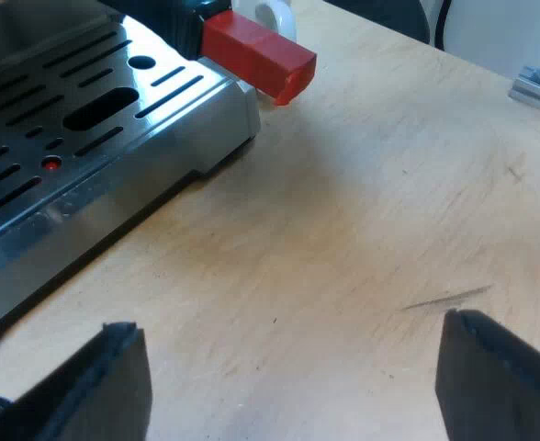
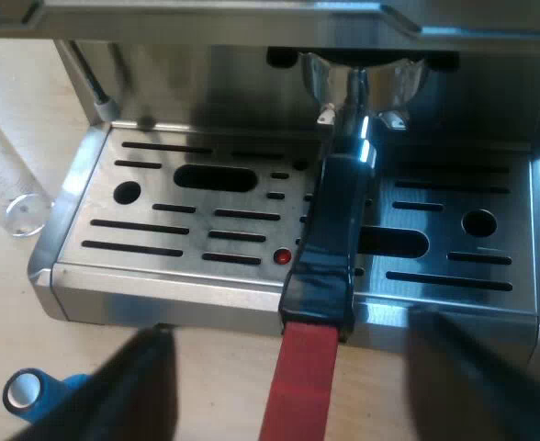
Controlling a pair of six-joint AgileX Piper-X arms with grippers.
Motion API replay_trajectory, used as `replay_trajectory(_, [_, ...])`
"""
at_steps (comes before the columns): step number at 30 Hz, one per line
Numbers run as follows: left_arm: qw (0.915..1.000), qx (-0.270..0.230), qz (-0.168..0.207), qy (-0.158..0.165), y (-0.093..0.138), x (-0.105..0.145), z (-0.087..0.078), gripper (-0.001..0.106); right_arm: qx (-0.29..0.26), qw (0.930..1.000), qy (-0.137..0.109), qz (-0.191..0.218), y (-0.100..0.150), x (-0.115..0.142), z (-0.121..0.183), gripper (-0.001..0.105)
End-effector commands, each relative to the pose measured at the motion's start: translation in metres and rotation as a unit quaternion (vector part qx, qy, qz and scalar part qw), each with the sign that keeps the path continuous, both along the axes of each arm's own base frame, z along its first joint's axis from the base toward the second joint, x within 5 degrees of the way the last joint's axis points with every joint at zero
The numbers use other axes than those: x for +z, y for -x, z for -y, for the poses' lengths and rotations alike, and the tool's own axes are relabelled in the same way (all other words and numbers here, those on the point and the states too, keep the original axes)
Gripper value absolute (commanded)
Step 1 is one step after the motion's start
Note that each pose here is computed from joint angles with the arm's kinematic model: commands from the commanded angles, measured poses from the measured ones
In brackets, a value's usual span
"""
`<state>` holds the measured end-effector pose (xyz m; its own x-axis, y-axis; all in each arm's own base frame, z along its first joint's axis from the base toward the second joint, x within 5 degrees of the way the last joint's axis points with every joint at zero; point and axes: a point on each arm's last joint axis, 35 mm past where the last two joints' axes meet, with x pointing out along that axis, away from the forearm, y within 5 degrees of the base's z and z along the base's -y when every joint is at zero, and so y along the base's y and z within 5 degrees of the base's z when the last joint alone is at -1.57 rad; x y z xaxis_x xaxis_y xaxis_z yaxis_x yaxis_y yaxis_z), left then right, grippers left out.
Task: Grind coffee beans and then tamp
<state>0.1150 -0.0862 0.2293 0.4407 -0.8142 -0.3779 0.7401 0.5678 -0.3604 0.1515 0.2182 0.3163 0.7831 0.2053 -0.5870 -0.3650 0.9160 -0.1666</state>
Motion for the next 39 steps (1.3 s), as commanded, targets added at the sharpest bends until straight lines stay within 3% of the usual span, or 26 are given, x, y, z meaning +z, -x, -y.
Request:
replay_trajectory(1, [0.9999,-0.005,0.006,0.007,0.0,0.003,0.001,0.066,0.008,0.9998,-0.003,-0.019,-0.006,-0.001,0.0,0.063])
replay_trajectory(8, [0.9999,-0.005,0.006,0.007,0.0,0.003,0.001,0.066,-0.001,0.998,0.011,-0.063,-0.025,-0.023,-0.003,0.06])
replay_trajectory(12, [0.9999,-0.005,0.006,0.007,0.0,0.003,0.001,0.066,-0.028,0.9941,-0.009,-0.104,-0.035,-0.035,-0.001,0.06])
replay_trajectory(15, [0.9999,-0.005,0.006,0.007,0.0,0.003,0.001,0.066,-0.035,0.9922,-0.006,-0.12,-0.042,-0.043,0.0,0.06])
replay_trajectory(29, [0.9999,-0.005,0.006,0.007,0.0,0.003,0.001,0.066,-0.043,0.9872,0.031,-0.15,-0.054,-0.076,-0.012,0.06])
replay_trajectory(39, [0.9999,-0.005,0.006,0.007,0.0,0.003,0.001,0.066,-0.043,0.9876,0.028,-0.148,-0.058,-0.083,-0.017,0.055])
